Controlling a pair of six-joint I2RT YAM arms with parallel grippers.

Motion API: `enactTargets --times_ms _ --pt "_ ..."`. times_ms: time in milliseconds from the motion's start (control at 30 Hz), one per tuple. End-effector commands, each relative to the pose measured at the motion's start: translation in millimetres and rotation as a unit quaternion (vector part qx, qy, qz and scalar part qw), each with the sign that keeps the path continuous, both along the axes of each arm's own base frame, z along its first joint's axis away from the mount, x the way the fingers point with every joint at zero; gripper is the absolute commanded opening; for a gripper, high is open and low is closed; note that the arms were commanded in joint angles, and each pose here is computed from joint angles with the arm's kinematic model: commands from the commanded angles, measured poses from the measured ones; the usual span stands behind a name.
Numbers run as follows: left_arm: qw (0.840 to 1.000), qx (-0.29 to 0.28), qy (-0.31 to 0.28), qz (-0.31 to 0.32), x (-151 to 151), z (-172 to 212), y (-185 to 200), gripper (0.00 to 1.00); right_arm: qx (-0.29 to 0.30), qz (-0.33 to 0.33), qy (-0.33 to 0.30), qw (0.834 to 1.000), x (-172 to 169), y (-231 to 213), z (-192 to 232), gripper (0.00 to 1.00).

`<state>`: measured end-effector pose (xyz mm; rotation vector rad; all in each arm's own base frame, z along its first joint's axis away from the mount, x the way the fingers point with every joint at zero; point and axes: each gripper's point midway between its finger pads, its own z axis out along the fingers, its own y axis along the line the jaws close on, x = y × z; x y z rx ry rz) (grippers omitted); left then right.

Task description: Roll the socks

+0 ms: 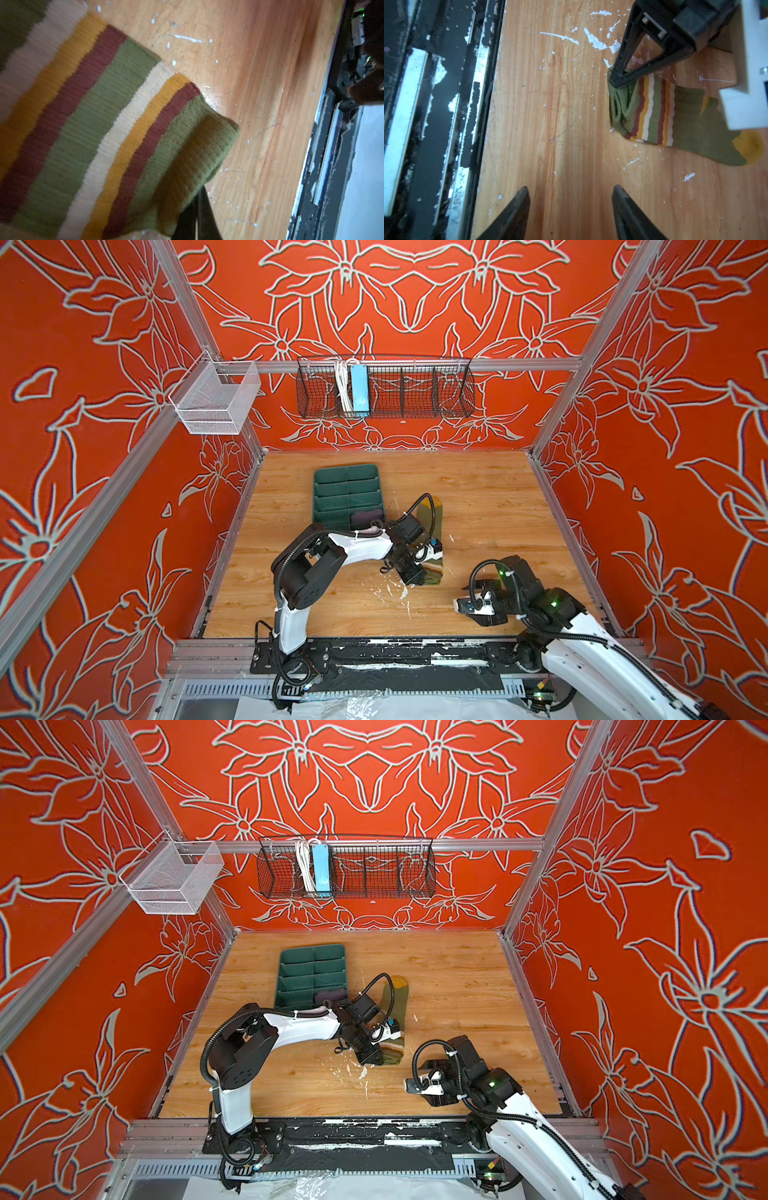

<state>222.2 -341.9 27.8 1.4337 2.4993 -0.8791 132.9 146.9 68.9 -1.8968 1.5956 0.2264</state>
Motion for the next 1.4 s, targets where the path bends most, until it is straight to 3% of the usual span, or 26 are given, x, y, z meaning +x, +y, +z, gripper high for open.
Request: enactTargets --times_ms 0,233,500,700,1033,1200,1233,1367 --pt "1.000 0.016 0.019 0.003 -6 0 9 0.00 0.019 0.028 -0.078 0.996 32 21 22 0.64" --pt "1.000 0.012 0.022 0.002 -6 2 7 0.00 -0.007 0.061 -0.084 0.995 53 49 1 0.62" --pt "1.000 0.013 0.022 0.000 -7 1 7 0.00 -0.019 0.024 -0.096 0.995 81 63 -17 0.53" --pt "1.000 0.014 0.020 -0.001 -6 2 8 0.00 -0.038 0.028 -0.085 0.995 82 68 -35 0.47" --pt "1.000 0.014 0.002 0.007 -2 7 9 0.00 -0.057 0.050 -0.067 0.995 67 70 -46 0.17" --pt "0.999 0.021 -0.029 0.023 7 18 13 0.00 -0.064 0.058 -0.058 0.995 60 69 -46 0.07" --pt "0.999 0.022 -0.040 0.030 10 24 15 0.05 -0.067 0.059 -0.056 0.994 59 68 -46 0.05" --pt "0.993 0.014 -0.104 0.054 22 59 24 0.56 -0.076 0.060 -0.052 0.994 59 66 -47 0.00"
